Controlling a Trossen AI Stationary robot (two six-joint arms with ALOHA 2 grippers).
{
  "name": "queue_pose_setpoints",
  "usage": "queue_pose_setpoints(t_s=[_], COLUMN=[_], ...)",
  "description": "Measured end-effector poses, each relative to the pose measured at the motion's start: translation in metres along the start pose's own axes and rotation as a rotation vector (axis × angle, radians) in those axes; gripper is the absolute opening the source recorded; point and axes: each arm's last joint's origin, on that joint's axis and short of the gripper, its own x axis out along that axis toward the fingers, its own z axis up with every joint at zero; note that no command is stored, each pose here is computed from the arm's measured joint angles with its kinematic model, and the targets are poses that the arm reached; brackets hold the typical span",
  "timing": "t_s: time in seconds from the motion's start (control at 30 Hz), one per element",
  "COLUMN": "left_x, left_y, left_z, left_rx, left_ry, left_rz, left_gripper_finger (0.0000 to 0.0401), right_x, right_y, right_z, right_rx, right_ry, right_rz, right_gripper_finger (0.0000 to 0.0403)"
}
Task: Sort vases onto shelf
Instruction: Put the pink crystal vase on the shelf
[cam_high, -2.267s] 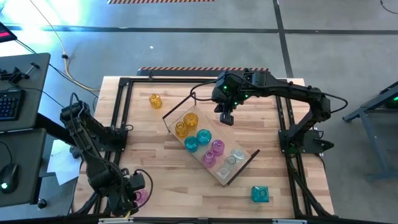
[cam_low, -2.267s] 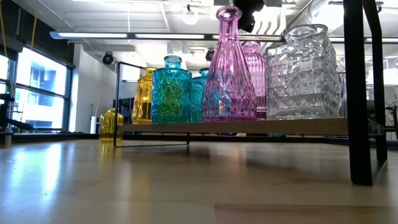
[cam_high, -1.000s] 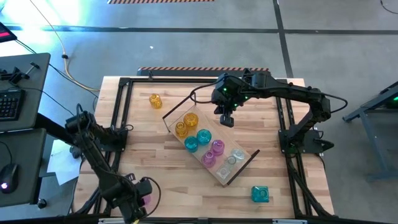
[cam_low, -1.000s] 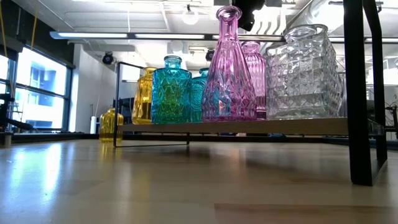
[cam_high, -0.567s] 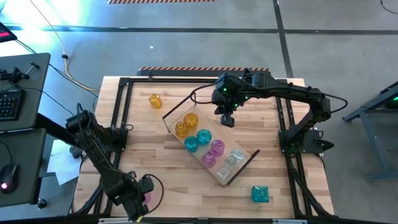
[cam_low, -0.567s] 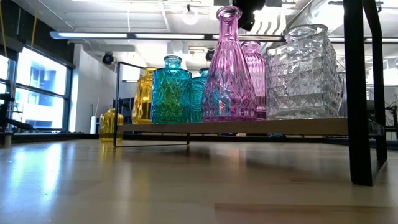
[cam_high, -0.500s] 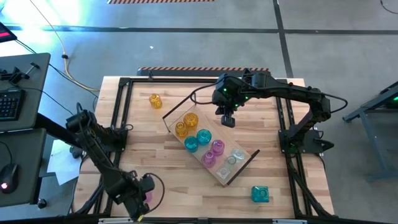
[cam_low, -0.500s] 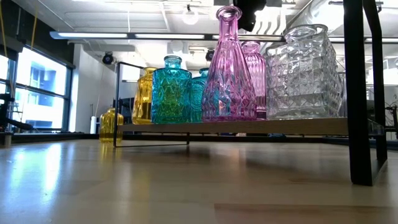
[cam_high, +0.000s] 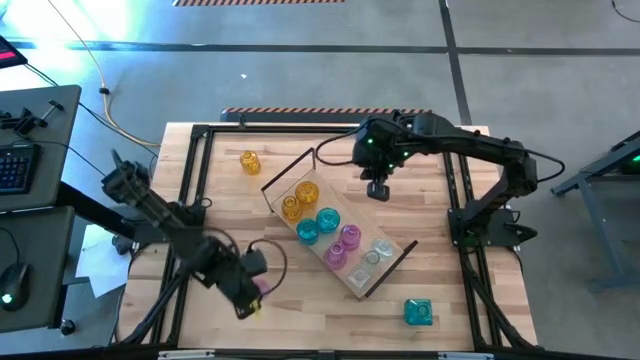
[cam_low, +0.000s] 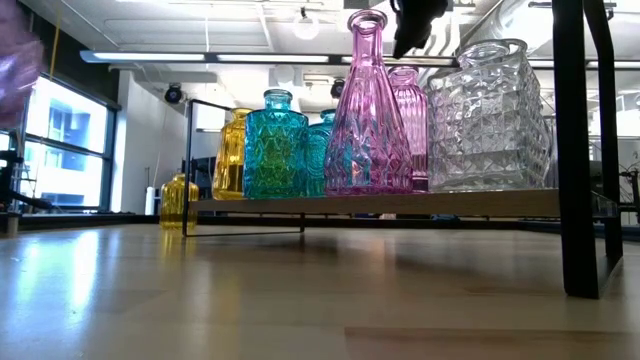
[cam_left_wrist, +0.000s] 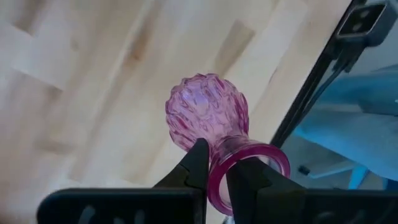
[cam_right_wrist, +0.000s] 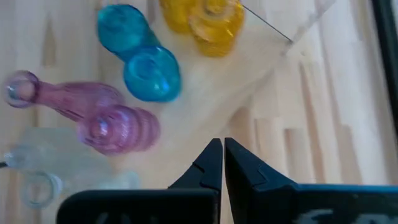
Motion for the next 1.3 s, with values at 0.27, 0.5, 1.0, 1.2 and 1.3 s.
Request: queue_pose_setpoints(t_s=[0.27, 0.5, 1.0, 1.2, 1.3], left_x=[-0.068, -0.114, -0.112, -0.067, -0.045], left_y=[0.014, 0.043, 0.122, 0.144, 0.15], left_z=[0.049, 0.1, 0.222, 0.257, 0.269], left_rx=[0.086, 0.146, 0.151, 0.174, 0.198], left_ry=[-0.149, -0.327, -0.508, -0.367, -0.313], left_rz=[0.077, 0.126, 0.117, 0.09, 0.093], left_gripper_finger=[0.0022, 0.0022, 0.0022, 0.0022, 0.0023], right_x=[-0.024, -0.034, -0.036, -0.031, -0.019], right_y=[-0.018, -0.026, -0.031, -0.042, -0.047], right_z=[-0.017, -0.031, -0.035, -0.037, -0.038], right_rx=[0.07, 0.11, 0.118, 0.155, 0.165], right_ry=[0.018, 0.079, 0.107, 0.1, 0.069], right_rz=[-0.05, -0.048, -0.048, -0.031, 0.037], right_gripper_finger=[0.0, 0.0, 0.0, 0.0, 0.0])
